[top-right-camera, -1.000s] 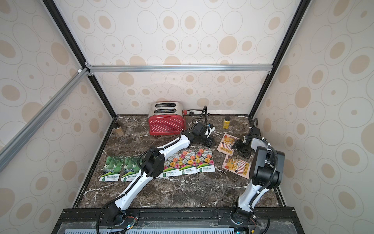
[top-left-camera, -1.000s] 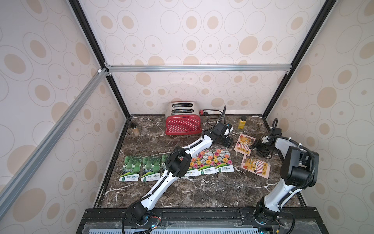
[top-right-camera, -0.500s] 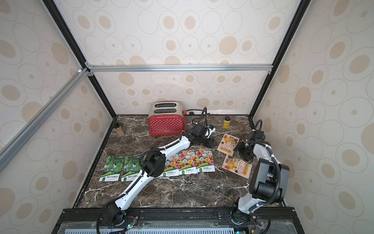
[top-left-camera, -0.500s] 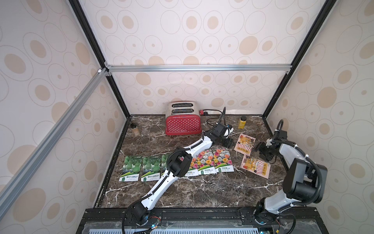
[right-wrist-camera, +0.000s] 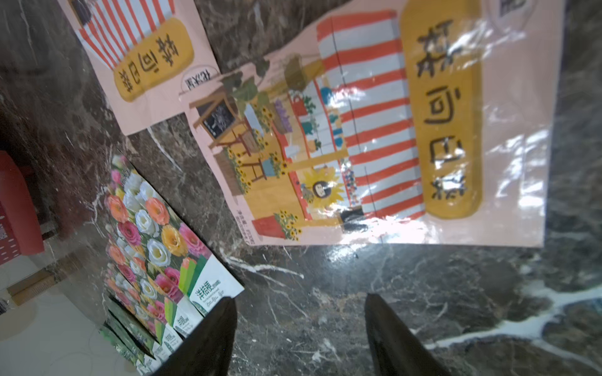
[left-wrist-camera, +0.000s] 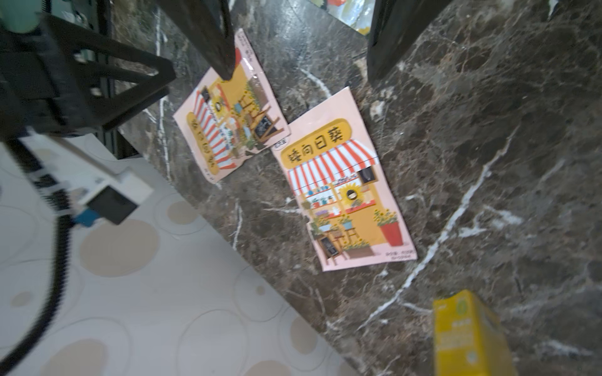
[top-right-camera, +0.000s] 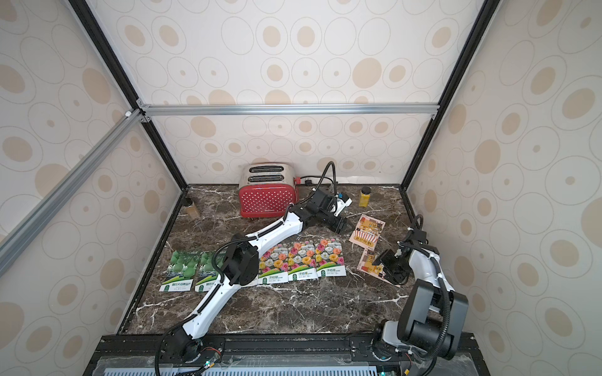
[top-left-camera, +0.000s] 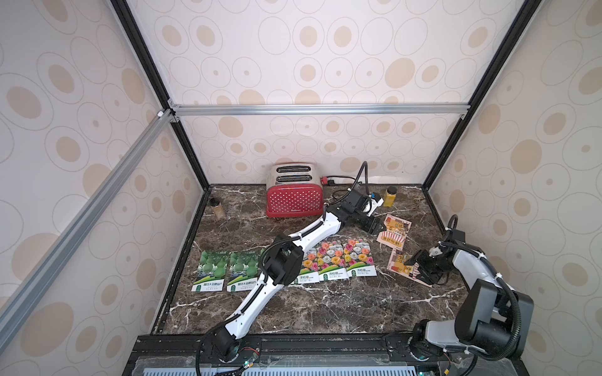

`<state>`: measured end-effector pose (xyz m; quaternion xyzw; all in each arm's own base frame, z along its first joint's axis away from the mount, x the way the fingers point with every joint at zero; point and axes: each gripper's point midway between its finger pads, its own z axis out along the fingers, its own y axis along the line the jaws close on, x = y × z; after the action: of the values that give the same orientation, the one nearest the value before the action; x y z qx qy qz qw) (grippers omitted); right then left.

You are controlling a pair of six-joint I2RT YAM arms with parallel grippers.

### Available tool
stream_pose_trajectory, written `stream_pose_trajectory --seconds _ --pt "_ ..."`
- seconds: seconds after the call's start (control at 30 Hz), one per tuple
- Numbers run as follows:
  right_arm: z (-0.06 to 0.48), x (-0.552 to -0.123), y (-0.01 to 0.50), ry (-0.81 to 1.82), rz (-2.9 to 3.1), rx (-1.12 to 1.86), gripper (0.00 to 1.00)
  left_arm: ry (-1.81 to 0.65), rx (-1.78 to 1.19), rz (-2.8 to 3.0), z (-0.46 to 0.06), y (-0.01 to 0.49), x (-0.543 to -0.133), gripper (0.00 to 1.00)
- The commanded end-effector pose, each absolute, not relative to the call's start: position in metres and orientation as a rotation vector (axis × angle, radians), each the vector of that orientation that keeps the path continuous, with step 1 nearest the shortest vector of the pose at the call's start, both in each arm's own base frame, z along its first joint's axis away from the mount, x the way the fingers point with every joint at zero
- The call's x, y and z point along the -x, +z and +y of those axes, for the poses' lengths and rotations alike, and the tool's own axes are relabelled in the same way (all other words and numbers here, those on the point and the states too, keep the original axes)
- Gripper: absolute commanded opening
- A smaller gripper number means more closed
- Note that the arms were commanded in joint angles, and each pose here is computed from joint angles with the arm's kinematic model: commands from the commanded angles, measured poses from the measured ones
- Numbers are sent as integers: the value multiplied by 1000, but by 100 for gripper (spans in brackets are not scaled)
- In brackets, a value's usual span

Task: Arrange the seed packets in a row
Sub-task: Pick up the seed packet from the center of the board.

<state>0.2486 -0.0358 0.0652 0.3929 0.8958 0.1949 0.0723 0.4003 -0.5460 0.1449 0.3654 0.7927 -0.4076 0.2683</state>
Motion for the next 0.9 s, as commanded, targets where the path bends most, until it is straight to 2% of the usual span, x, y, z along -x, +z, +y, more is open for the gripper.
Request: stream_pose_trajectory --seconds 0.0,0.27,0.47,0.67,0.87 --pt "-30 -237 66 611 2717 -1225 67 -1140 -1120 2095 -559 151 -369 66" --pt "-38 -227 41 546 2794 -1287 66 -1164 -1153 2094 -585 138 -348 68" --pt "-55 -226 25 527 2759 -1367 66 -1147 -1158 2117 -585 127 -346 69" --pt "-62 -236 10 517 2767 -1398 65 -1147 -1177 2136 -586 110 -345 70" --pt "-80 -264 7 490 2740 -1400 65 -1159 -1198 2130 -590 98 -344 72"
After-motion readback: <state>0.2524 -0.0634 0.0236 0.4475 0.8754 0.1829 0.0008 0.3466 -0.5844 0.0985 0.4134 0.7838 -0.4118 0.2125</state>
